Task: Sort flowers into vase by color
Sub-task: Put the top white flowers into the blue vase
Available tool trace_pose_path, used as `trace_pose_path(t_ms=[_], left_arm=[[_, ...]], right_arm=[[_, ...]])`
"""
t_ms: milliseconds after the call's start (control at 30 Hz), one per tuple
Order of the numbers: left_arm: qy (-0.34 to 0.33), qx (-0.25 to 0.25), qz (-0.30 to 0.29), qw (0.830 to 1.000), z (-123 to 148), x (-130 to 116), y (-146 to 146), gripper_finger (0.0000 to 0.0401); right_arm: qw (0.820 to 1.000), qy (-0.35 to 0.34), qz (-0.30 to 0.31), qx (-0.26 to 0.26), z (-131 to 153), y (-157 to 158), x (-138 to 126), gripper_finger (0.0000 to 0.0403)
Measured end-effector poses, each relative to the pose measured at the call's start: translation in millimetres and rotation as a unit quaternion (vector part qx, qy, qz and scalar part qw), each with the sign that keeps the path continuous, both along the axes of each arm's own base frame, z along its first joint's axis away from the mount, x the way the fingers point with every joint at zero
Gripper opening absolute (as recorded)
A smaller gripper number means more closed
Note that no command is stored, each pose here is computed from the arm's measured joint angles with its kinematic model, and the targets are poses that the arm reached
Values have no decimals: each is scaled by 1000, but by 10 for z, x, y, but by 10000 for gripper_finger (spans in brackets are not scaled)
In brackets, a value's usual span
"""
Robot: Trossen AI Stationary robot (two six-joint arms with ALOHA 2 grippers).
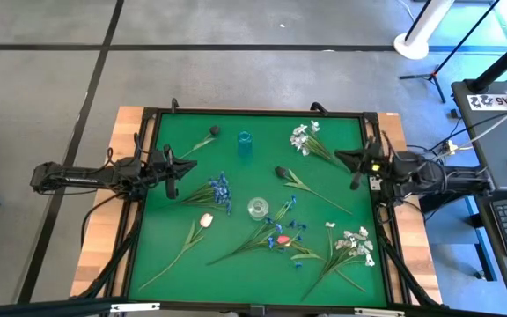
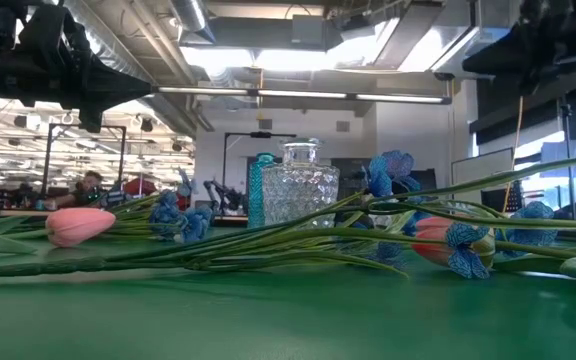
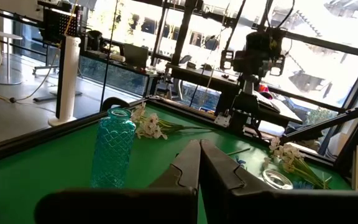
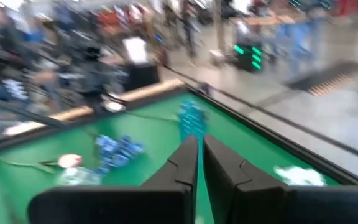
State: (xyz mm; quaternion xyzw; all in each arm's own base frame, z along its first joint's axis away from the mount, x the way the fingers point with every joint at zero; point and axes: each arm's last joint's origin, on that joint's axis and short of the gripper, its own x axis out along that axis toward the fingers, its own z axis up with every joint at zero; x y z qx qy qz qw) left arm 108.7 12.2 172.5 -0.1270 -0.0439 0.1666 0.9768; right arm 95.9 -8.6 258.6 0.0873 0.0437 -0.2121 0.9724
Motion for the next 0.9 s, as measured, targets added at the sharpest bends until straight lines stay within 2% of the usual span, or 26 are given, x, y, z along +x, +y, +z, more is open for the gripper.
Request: trace_pose_path(t_ms=[200,333,433,600,733,833,900], left_arm=[[0,0,0,1000,0,0,0,0],[0,0,0,1000,0,0,0,0],[0,0,0,1000,-1,0,0,0],[0,0,0,1000,0,0,0,0],[0,0,0,1000,-1,0,0,0],[0,0,0,1000,0,0,0,0],[0,0,0,1000,0,0,0,0]], right_arm=[[992,118,-42,-4,106,-9,269,26],[973,217,-79,19,73,-43,405,39],[947,299,-109,45,-44,-109,506,75],[891,417,-157,83,-315,-306,598,164],[856,465,-172,144,-487,-525,653,229],[838,483,-177,182,-586,-710,662,262],[836,482,-170,197,-638,-825,679,274]])
